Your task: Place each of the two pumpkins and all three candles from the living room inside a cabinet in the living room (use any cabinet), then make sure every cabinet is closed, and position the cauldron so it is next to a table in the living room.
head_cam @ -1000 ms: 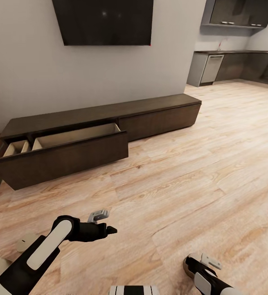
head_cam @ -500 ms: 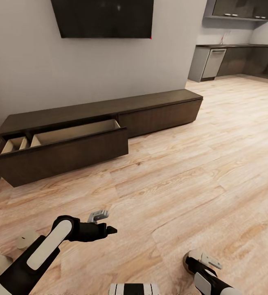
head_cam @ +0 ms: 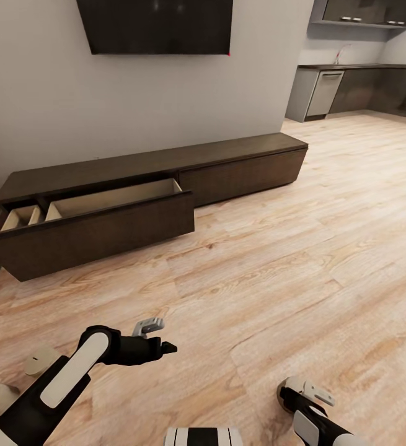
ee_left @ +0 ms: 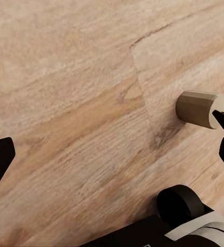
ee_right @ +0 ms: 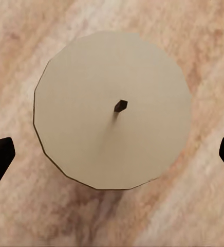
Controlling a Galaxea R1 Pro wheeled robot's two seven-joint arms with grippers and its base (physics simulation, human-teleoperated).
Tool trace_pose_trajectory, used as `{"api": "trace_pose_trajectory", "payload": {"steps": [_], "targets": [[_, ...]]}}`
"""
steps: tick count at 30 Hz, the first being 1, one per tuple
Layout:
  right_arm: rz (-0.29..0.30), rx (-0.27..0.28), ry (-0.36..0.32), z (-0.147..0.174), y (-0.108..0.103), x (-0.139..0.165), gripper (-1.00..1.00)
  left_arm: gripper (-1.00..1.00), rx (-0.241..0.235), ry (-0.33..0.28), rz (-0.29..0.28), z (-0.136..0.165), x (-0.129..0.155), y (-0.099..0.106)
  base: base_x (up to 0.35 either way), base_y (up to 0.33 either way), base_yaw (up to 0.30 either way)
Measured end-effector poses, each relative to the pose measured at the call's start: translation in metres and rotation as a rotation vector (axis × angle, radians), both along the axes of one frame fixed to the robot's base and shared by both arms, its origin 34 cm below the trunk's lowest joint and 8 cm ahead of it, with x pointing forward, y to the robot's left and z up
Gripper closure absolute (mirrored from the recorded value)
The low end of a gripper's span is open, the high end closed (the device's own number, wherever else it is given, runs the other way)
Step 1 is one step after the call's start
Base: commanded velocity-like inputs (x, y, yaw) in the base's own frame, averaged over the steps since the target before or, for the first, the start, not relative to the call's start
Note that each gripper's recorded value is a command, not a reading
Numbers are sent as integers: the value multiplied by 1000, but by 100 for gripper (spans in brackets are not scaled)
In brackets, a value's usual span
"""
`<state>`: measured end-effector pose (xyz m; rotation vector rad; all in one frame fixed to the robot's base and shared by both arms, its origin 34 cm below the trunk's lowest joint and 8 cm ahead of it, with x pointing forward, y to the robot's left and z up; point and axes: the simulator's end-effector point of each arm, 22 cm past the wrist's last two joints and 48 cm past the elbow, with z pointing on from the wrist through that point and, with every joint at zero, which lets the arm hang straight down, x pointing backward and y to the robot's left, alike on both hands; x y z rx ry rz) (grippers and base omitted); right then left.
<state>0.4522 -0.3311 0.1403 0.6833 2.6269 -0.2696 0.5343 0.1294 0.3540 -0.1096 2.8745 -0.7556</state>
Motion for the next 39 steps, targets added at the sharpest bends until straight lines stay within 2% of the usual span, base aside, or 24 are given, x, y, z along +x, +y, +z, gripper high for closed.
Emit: {"api": "trace_pose_trajectory", "payload": {"steps": [5,10,14,20,29,39], "targets": [[-1,11,19,-2,3,-4,-100,-100,6,0,1,-1,0,4,0,0,0],[23,74,115,-9,18,-14,-100,-100,8,0,1,-1,0,6,0,0,0],[37,113,86,-2,35,9,-100,-100,7,-1,2,-1,1,6,0,0,0],[42,136,110,-2,42,9,-100,-100,8,-1,2,-1,1,7,0,0,0],[27,143,120,-2,40,8,-100,-100,7,-1,2,-1,1,7,0,0,0],[8,120,125,-2,19,5,-100,-100,8,0,3,-1,0,7,0,0,0]]}}
